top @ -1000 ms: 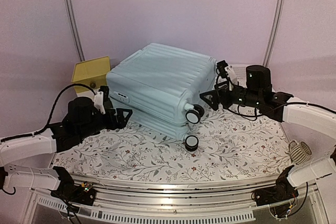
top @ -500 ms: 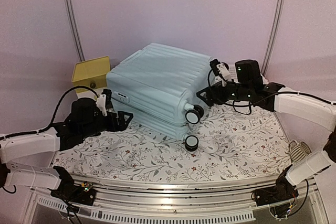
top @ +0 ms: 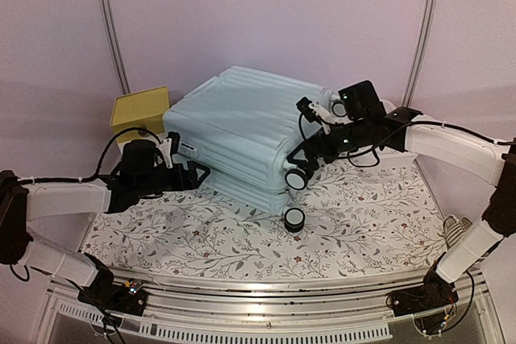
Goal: Open, take out, and arrange the luggage
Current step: Move the luggage to the center of the board, then grab the zipper of the luggage.
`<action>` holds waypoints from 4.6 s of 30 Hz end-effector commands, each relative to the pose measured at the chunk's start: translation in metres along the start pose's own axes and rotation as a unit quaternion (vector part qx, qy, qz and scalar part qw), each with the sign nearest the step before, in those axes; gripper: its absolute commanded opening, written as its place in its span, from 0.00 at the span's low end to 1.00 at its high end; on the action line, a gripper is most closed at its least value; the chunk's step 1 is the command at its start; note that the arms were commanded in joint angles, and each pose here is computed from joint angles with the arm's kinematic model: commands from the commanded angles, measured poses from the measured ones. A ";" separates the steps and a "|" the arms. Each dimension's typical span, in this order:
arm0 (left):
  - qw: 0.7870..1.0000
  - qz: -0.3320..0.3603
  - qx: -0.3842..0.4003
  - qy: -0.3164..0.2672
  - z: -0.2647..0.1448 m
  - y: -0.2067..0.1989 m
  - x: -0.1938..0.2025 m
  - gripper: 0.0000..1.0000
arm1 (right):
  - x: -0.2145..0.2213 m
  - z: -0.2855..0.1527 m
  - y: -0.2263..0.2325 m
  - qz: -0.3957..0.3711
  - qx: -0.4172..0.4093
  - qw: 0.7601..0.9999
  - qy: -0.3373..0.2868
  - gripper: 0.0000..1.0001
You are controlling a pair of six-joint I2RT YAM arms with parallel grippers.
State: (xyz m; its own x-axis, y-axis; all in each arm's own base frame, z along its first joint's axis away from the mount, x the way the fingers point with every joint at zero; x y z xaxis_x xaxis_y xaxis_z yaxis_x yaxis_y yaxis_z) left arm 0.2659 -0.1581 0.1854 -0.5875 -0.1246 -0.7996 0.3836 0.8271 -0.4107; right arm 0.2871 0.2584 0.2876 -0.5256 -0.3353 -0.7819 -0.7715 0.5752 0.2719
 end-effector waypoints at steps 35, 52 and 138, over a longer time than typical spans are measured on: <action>0.997 0.070 0.021 -0.035 0.047 -0.015 -0.043 0.90 | 0.045 -0.032 0.052 -0.010 0.074 0.993 -0.091 0.99; 0.995 0.050 0.076 -0.042 -0.008 -0.034 -0.005 0.87 | 0.141 -0.047 -0.034 0.145 -0.093 0.971 -0.163 0.83; 0.972 0.115 0.133 -0.153 -0.075 -0.037 0.010 0.88 | 0.153 0.061 -0.077 0.119 -0.292 0.941 -0.123 0.52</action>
State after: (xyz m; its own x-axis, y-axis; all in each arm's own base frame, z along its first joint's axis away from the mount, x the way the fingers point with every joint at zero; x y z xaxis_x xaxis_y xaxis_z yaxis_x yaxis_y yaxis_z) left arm 0.1925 -0.1476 0.2208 -0.2597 -0.1447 -0.9548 0.6699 0.6851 -0.2861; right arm 0.2853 0.2024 0.1097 -0.6850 -0.0151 -0.7284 -0.7230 0.1371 0.6771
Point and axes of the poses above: each gripper's point midway between its finger pads, its own z axis out along the fingers, its own y axis along the line the jaws close on, x = y × z, the point moved 9 cm from there along -z, back along the fingers, and after that the axes turned 4 degrees about z, right-handed, at the moved point
